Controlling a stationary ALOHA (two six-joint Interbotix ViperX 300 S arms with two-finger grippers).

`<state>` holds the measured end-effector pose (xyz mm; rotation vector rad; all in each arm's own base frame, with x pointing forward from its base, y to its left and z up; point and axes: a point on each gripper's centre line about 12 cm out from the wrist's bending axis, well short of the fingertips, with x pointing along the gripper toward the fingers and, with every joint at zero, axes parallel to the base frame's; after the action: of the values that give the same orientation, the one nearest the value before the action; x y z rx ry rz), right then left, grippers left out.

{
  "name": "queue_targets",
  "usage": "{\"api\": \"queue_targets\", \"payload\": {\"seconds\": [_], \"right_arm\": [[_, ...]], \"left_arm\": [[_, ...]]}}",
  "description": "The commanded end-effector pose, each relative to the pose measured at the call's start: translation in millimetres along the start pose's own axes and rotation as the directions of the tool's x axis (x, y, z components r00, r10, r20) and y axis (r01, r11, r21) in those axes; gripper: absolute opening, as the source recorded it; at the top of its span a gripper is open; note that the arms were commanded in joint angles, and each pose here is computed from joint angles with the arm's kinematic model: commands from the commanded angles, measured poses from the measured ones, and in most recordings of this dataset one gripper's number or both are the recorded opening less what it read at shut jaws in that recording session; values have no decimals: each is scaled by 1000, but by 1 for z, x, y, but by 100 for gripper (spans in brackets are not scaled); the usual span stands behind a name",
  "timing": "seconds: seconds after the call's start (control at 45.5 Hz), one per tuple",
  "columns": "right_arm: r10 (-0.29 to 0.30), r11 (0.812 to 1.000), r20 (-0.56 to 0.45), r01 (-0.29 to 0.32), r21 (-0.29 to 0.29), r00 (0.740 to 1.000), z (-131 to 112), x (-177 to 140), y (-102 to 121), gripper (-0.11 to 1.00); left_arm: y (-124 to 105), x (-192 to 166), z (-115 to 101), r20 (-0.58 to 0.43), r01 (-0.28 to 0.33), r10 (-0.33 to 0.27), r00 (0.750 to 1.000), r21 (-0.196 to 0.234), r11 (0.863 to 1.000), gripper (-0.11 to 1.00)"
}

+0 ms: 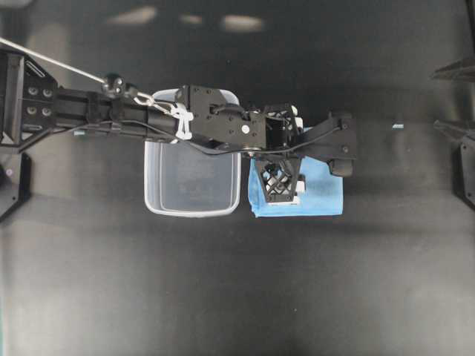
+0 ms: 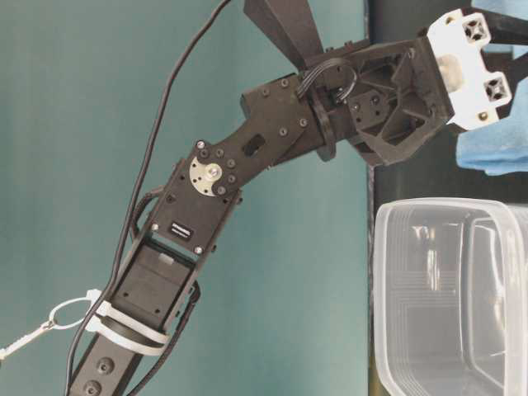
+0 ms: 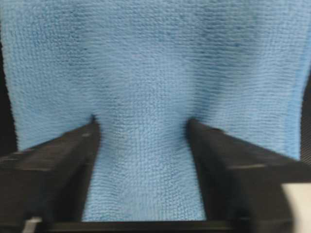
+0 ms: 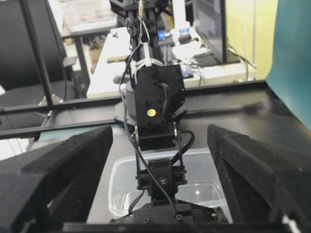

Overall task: Place the blue towel into the container with the left arm.
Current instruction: 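Lower the left gripper and pinch the blue towel's center, then lift the towel and carry it left over the container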

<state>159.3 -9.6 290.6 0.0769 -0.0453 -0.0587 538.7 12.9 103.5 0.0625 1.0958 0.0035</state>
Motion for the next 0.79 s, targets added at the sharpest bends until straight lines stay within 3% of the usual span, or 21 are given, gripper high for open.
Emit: {"api": "queue_targets", "payload": {"seconds": [0.0,0.11,0.176,0.373,0.483,0.615,0.769], "right_arm": [[0,1000,22,0,1,1000,7,1,0,76],[-1,1000,28,1,1,1000,9,0,0,76],[-1,1000,31,1,1,1000,9,0,0,76],[0,1000,35,0,1,999,10,-1,0,76],[1,1000,34,-1,1,999,10,-1,1,76],[0,1000,35,0,1,999,10,-1,0,76],[1,1000,37,-1,1,999,11,-1,1,76]], "left_arm": [[-4,-3,4,13,2,-2,1000,13,1000,52],[-5,-20,17,57,0,-1,998,16,1000,19],[-4,-37,27,91,-3,1,996,15,1000,6],[1,-115,54,176,-11,10,984,9,1000,6],[3,-163,55,183,-15,14,983,4,1000,6],[7,-216,40,149,-18,19,989,-5,1000,6],[11,-251,8,84,-21,22,996,-16,1000,6]]}}
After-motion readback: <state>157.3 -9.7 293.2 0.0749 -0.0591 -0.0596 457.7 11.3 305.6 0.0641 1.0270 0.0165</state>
